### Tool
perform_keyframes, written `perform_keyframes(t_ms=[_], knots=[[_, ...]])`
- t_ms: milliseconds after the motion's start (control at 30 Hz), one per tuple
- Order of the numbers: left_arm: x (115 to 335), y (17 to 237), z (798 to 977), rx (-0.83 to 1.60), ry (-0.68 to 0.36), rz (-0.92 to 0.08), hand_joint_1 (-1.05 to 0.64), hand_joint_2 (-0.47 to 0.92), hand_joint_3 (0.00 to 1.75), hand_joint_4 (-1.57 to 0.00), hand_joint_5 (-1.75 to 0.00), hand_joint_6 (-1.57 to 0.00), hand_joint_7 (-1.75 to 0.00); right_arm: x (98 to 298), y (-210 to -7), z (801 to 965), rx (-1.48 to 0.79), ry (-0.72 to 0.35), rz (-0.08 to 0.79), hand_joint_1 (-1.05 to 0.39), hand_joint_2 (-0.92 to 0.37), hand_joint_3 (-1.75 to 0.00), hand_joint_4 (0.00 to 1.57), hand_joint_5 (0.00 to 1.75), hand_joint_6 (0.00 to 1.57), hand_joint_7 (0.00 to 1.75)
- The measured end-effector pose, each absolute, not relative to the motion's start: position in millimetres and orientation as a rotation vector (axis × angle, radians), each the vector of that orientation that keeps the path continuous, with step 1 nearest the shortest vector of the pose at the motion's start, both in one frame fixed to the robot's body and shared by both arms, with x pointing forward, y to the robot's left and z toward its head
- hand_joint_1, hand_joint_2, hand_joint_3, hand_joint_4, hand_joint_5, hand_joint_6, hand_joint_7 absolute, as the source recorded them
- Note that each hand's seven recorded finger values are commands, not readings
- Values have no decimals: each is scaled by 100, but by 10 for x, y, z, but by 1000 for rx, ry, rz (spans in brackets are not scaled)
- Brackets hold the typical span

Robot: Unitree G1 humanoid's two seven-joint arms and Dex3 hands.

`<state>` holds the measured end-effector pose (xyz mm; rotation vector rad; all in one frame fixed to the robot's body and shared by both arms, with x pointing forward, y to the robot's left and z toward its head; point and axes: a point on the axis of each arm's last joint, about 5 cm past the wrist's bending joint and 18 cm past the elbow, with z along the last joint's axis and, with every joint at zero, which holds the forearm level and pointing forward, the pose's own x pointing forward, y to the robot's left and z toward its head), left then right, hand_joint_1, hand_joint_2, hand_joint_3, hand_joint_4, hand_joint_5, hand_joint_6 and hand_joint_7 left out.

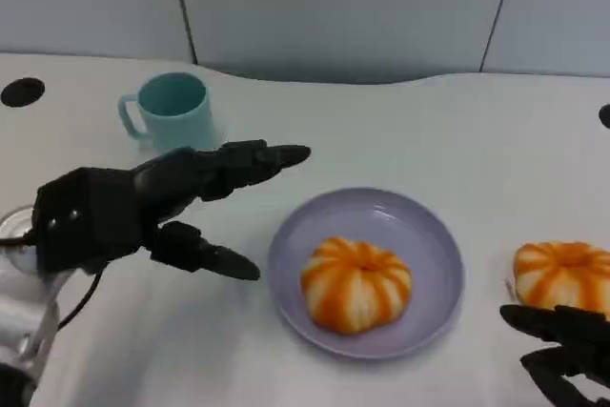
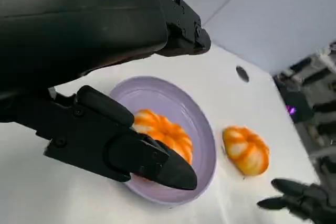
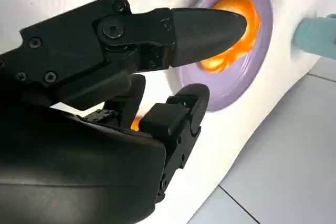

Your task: Grasp the bread from the table and place it into the plate.

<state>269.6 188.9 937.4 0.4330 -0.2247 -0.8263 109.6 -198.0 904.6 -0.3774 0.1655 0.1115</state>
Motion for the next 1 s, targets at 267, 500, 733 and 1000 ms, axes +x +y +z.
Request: perform_keyframes(t_ms=[267,500,733,1000], knots=[[2155,2013,8912,259,-66,-536,-48,92,12,-32,-97,-58,-5,1140,-2042,8994,-381,173,113,-36,-92,-40,54,71,74,1],[2012,2128,8743,226,95,-373,-35,92,9,-41,-168,-39,-151,1161,-2054,8995,-374,172,117,-34,-92,-40,53,72,73,1],[1989,2150,8677,241,288,-322,-31,92,9,-55,-175,-41,-174,1160,-2072,9000,-379,173,115,-34,-92,-40,52,72,74,1],[2010,2133,8644,232,351,-356,-34,92,6,-62,-175,-45,-175,1155,-2106,8992,-375,179,116,-37,-92,-39,52,74,74,1]])
